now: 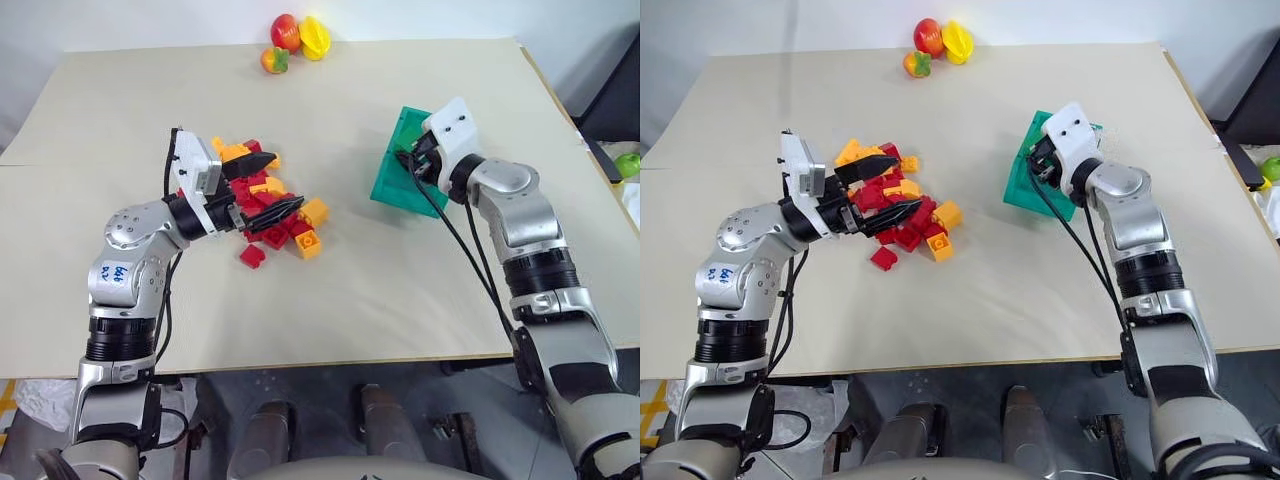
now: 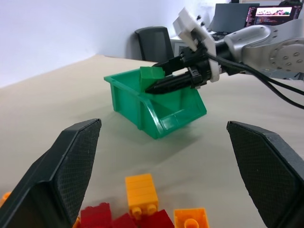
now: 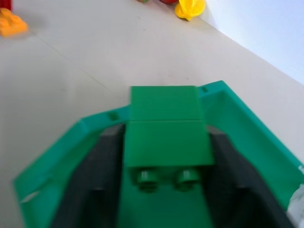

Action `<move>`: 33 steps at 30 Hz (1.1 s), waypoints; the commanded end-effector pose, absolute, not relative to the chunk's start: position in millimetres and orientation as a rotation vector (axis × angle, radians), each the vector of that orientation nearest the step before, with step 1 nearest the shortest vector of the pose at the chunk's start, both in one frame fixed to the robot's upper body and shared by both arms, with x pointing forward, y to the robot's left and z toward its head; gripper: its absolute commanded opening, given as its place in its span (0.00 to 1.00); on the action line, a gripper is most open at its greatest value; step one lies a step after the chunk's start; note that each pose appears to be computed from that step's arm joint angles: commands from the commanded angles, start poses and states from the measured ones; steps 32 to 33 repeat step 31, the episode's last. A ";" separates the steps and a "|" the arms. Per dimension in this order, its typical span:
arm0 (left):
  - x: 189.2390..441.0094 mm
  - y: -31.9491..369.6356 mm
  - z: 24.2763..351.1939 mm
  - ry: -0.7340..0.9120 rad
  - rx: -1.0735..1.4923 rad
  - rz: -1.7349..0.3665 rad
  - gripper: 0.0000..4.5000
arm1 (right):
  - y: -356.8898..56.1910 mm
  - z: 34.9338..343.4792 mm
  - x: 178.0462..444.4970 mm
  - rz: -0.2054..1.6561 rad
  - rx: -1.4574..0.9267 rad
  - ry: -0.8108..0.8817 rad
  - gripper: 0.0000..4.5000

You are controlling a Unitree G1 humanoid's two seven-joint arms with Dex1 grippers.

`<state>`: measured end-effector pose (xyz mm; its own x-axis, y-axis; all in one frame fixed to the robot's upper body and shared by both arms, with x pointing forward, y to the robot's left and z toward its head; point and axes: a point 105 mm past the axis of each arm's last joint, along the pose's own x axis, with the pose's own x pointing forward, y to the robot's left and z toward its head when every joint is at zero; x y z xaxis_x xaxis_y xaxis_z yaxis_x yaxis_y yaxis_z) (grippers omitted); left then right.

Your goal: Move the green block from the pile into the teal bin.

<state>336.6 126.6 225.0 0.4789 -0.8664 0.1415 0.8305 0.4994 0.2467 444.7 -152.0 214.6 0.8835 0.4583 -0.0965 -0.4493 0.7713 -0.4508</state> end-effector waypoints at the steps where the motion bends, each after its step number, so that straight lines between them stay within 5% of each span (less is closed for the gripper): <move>1: 333.3 132.4 238.3 -0.330 0.189 -1.037 1.00 | -142.7 236.5 444.8 0.534 -0.505 -0.102 0.75; 5: 332.8 136.3 238.7 -0.325 0.164 -1.035 1.00 | -139.2 243.0 440.3 0.578 -0.513 -0.123 0.99; 13: 330.1 157.8 236.8 -0.301 0.172 -0.990 1.00 | -144.3 246.8 423.0 0.703 -0.557 -0.124 0.99; 21: 313.0 196.8 231.2 -0.266 0.226 -0.877 1.00 | -149.6 227.0 369.8 1.045 -0.618 -0.036 0.99; 24: 285.4 237.5 196.3 -0.097 0.235 -0.853 1.00 | -162.1 207.1 331.4 1.274 -0.606 0.051 0.99; 33: 262.8 270.0 191.7 -0.070 0.171 -0.751 1.00 | -176.2 186.7 332.7 1.278 -0.568 0.081 0.99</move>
